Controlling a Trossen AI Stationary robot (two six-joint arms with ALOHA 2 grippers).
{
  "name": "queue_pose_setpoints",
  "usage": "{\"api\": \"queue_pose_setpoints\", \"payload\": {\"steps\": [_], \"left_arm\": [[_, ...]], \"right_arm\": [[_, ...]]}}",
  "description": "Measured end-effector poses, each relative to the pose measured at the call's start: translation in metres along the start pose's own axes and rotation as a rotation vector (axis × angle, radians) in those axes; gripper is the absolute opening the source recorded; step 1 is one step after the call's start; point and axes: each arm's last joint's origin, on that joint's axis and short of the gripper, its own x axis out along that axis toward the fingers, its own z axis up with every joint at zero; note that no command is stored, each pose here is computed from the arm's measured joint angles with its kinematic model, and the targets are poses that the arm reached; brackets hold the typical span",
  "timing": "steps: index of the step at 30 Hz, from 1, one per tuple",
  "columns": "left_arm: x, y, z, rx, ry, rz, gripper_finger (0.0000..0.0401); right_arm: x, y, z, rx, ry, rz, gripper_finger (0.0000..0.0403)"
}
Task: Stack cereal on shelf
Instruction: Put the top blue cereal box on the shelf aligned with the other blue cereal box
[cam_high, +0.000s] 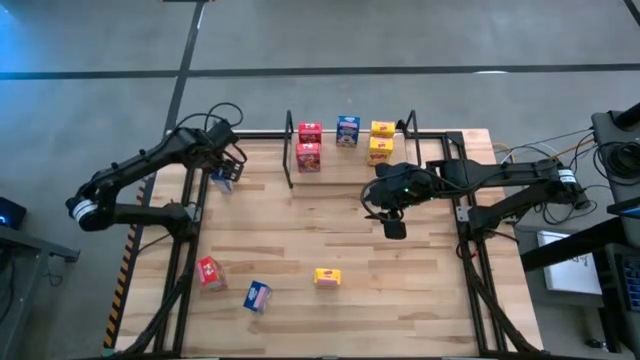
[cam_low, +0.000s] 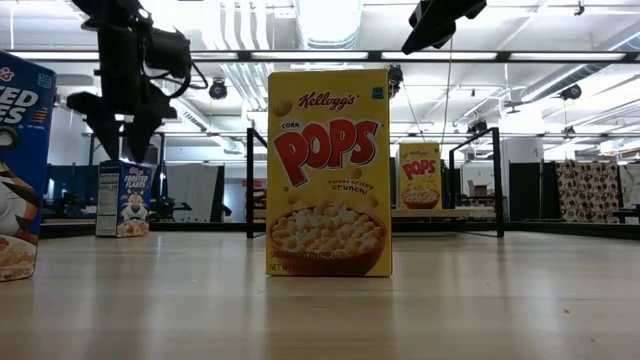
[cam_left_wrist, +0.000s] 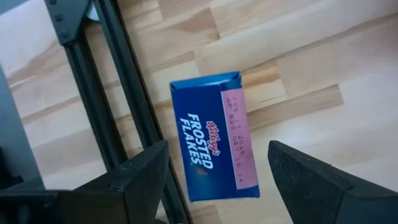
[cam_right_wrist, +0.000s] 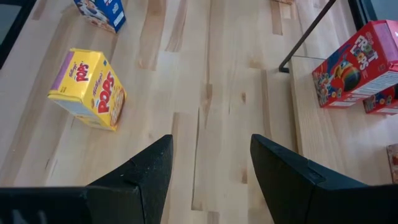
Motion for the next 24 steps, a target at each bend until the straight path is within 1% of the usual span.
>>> {"api": "queue_pose_setpoints", "payload": {"steps": [6, 10, 20, 24], "left_arm": [[0.019, -0.003, -0.006, -0.007, 0.005, 0.002, 0.0256], [0.024, -0.003, -0.009, -0.005, 0.017, 0.008, 0.025], [0.025, -0.003, -0.009, -0.007, 0.014, 0.006, 0.0197], [0.025, -0.004, -0.009, -0.011, 0.014, 0.005, 0.0183]], "right_arm": [[0.0, 0.0, 0.0, 0.009, -0.001, 0.0, 0.0205], [0.0, 0.0, 0.0, 0.013, -0.001, 0.0, 0.0205], [0.0, 0.0, 0.0, 0.018, -0.001, 0.0, 0.0205], [0.0, 0.0, 0.0, 0.018, 0.001, 0.0, 0.0205]]}}
